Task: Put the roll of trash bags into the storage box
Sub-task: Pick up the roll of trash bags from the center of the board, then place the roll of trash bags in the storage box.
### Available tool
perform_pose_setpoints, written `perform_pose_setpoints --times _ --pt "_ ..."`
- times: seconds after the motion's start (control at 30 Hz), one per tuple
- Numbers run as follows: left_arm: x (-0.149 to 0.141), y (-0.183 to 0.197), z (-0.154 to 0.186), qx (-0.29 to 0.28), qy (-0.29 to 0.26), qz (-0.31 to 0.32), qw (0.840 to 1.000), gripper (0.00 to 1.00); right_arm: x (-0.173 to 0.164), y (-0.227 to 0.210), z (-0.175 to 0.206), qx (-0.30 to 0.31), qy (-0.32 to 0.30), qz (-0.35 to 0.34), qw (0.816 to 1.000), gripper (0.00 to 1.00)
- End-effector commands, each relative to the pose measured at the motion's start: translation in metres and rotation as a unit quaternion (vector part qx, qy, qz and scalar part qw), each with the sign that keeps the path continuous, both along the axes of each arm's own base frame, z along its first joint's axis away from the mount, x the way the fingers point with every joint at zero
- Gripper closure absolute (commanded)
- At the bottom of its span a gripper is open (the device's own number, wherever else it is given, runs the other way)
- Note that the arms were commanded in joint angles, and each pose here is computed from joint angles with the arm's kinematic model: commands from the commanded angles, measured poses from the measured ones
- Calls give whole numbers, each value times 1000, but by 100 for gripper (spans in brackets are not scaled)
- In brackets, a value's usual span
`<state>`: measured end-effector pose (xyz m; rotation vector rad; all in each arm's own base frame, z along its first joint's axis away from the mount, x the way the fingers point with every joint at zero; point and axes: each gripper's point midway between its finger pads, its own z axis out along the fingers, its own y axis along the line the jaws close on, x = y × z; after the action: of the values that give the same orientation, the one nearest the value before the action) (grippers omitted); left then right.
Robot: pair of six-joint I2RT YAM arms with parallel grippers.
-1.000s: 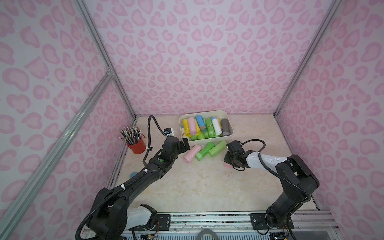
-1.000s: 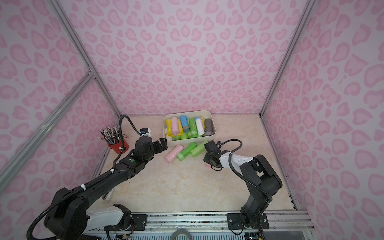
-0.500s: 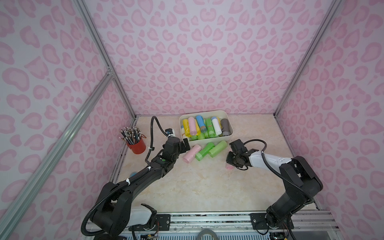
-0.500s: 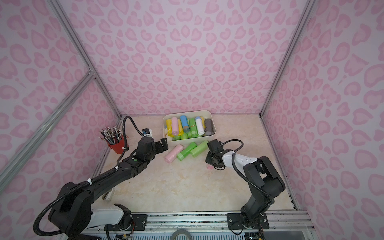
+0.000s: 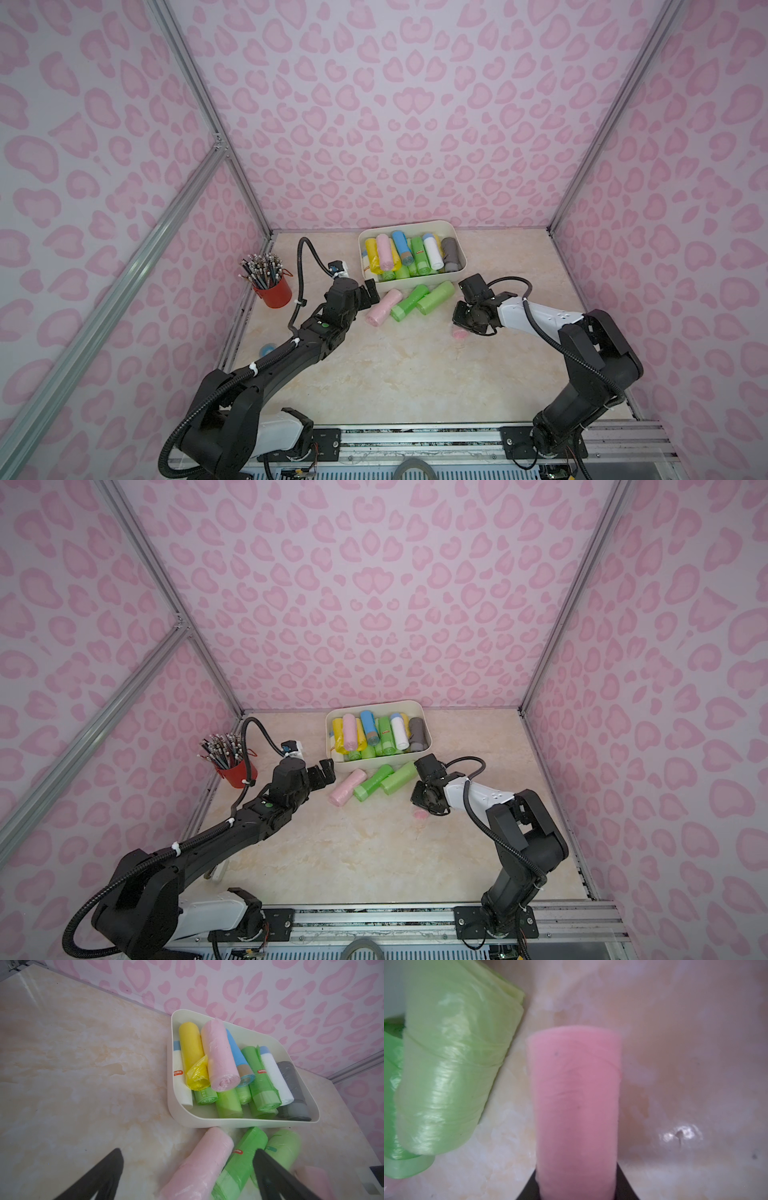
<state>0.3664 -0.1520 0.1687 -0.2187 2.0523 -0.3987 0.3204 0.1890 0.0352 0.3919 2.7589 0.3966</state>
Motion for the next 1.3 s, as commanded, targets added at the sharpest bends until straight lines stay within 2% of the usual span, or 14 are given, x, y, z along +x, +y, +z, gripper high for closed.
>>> perform_pose_setpoints --times 0.0,0.2,0.27,0.33,0.47,0.63,0.9,1.03,1.2,1.23,1.27 --pt "-1 0 14 -12 -22 -1 1000 0 -10 -12 -5 -32 21 3 999 80" --pt "-10 7 29 -12 -38 0 999 1 0 -8 30 -31 -16 22 999 83" --pt "-13 9 35 -13 -43 -1 999 0 7 3 48 -9 -32 39 999 89" --pt "-16 10 40 -18 -46 -2 999 1 17 16 65 15 -44 53 997 90" --pt "-25 6 51 -47 -54 -18 997 0 44 35 95 25 -77 81 993 90" --pt "-36 8 64 -71 -70 -24 995 1 100 50 123 2 -138 124 983 90" --pt "-45 7 67 -75 -64 -37 994 1 173 50 109 -25 -134 157 978 90" --pt "-44 1 60 -77 -48 -49 995 1 191 60 102 -29 -140 192 971 89" --pt "-41 -7 59 -86 -46 -62 993 0 208 63 94 -26 -132 194 972 88" --pt "-40 -8 59 -87 -46 -63 993 1 211 62 91 -28 -129 191 973 86" --pt "-39 -9 59 -86 -45 -65 993 0 213 60 87 -34 -123 187 974 80"
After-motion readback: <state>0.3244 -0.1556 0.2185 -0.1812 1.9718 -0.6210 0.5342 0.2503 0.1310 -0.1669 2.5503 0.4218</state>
